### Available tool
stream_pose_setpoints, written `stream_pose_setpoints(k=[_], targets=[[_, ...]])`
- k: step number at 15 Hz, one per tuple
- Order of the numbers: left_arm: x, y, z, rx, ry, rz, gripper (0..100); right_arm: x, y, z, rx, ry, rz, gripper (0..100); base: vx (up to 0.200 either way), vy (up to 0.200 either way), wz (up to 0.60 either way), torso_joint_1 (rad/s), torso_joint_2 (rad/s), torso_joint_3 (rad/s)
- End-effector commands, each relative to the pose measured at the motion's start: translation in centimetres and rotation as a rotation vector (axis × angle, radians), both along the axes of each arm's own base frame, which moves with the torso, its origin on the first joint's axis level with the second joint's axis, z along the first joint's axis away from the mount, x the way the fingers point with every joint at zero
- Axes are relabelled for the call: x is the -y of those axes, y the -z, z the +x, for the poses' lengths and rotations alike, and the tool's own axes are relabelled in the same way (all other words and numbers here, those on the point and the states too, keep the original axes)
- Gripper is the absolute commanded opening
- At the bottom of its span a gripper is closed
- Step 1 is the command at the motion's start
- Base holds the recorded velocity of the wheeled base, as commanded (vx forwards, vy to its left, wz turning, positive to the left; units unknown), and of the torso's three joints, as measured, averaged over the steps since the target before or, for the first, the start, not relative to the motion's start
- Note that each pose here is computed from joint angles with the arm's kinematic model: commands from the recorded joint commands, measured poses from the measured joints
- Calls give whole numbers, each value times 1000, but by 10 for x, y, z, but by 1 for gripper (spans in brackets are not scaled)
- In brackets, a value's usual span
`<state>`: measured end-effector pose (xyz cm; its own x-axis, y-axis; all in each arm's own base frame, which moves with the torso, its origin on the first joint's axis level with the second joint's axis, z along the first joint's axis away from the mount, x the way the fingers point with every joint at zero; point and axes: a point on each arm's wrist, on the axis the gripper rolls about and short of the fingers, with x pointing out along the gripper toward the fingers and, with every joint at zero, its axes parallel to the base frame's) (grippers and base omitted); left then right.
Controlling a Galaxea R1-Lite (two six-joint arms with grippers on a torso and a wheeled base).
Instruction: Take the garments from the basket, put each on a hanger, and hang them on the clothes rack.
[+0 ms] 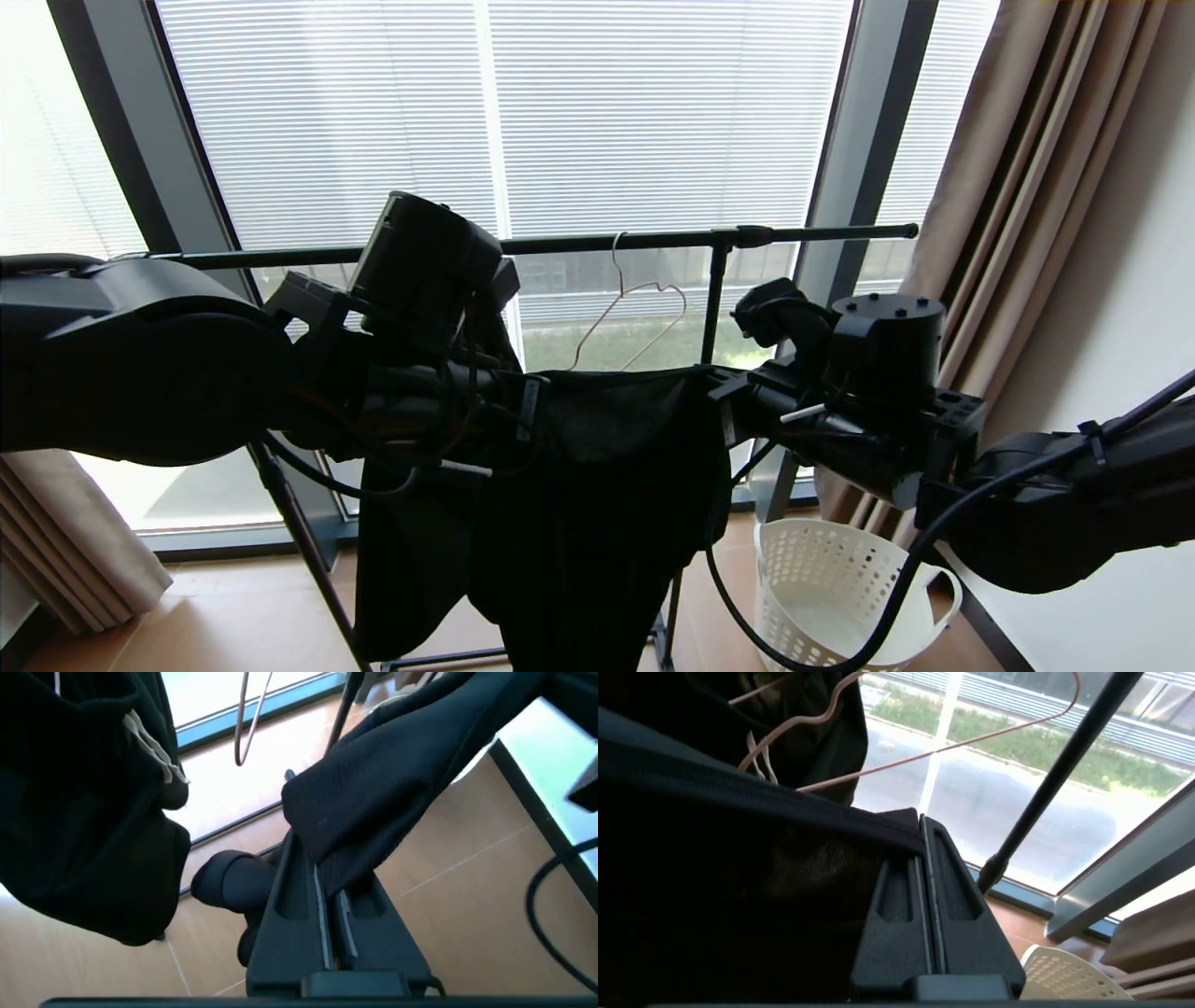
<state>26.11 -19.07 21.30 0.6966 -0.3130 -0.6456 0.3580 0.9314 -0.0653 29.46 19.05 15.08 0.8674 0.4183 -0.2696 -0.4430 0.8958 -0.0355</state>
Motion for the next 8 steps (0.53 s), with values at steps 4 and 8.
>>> stream_pose_setpoints(k=[4,8], targets=[[4,9,2,-26,8,15,0,3,-17,-12,31,-11,18,0,0,0,0,0,0,0],[2,17,-13,-45,54,57,100,7,-17,-13,28,-2,17,0,0,0,0,0,0,0]])
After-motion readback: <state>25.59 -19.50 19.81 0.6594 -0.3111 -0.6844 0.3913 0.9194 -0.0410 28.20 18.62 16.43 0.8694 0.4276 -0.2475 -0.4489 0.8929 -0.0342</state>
